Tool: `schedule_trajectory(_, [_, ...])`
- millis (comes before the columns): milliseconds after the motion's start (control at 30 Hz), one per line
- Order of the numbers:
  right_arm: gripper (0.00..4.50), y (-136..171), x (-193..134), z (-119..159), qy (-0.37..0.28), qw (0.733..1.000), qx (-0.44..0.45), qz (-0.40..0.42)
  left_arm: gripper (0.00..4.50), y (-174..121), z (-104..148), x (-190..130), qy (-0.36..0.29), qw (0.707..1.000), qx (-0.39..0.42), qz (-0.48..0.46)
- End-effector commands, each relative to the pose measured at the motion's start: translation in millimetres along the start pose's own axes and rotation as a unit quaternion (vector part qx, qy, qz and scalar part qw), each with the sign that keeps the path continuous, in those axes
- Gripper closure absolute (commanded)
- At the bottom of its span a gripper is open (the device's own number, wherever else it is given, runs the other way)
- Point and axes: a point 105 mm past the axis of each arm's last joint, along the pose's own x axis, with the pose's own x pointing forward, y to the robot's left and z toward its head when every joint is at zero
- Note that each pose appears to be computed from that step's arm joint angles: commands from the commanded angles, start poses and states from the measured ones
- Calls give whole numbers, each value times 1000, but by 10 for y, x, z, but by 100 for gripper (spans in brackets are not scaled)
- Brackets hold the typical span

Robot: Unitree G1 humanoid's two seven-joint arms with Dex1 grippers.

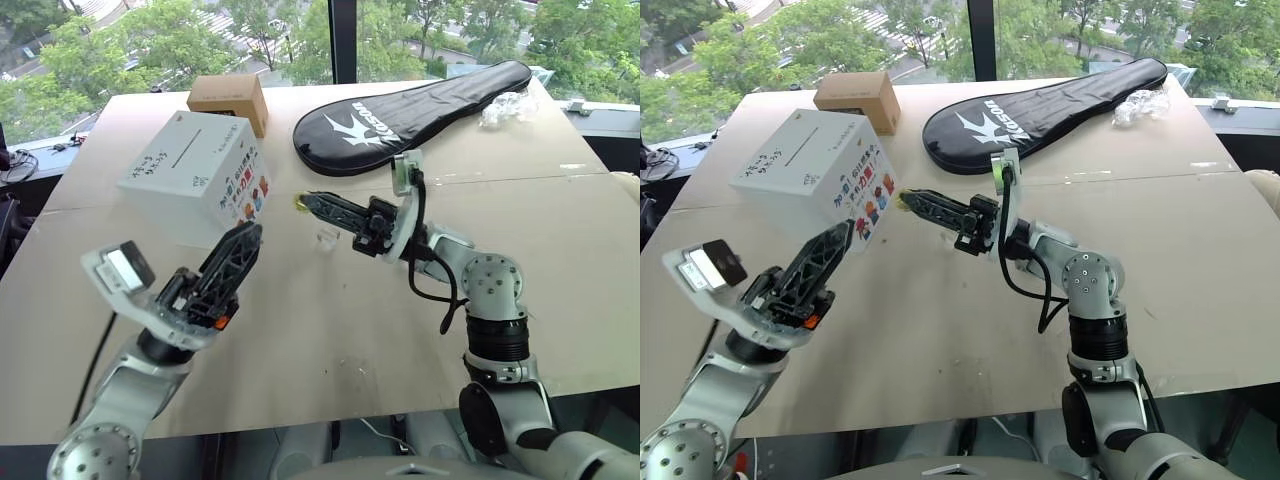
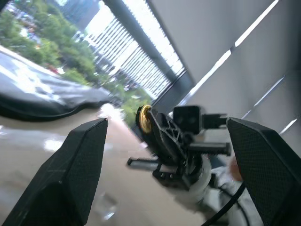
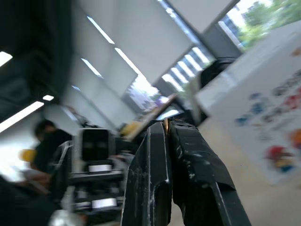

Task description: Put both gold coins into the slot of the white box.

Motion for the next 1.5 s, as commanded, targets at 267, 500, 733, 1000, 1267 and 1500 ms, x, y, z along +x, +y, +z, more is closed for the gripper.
schedule_trajectory(267, [450, 457, 121, 74, -15, 995, 29, 94, 248, -139, -35, 152, -10, 998, -49, -48])
schedule_trajectory(500, [450, 450, 119, 68, -14, 996, 26, 85, 248, -182, -54, 167, 1, 997, -53, -57])
schedule_trajectory(733, [450, 442, 130, 35, -7, 996, 20, 82, 275, -213, -68, 164, 5, 996, -61, -65])
schedule_trajectory(1000, [450, 429, 132, 24, -7, 997, 18, 79, 442, -225, -120, 138, 23, 995, -68, -71])
schedule_trajectory(1267, [388, 429, 123, 11, -1, 997, 13, 80, 450, -180, -91, 149, 14, 996, -60, -65])
schedule_trajectory(1500, [68, 386, 111, 20, -2, 998, 6, 67, 450, -130, -55, 152, 9, 997, -46, -59])
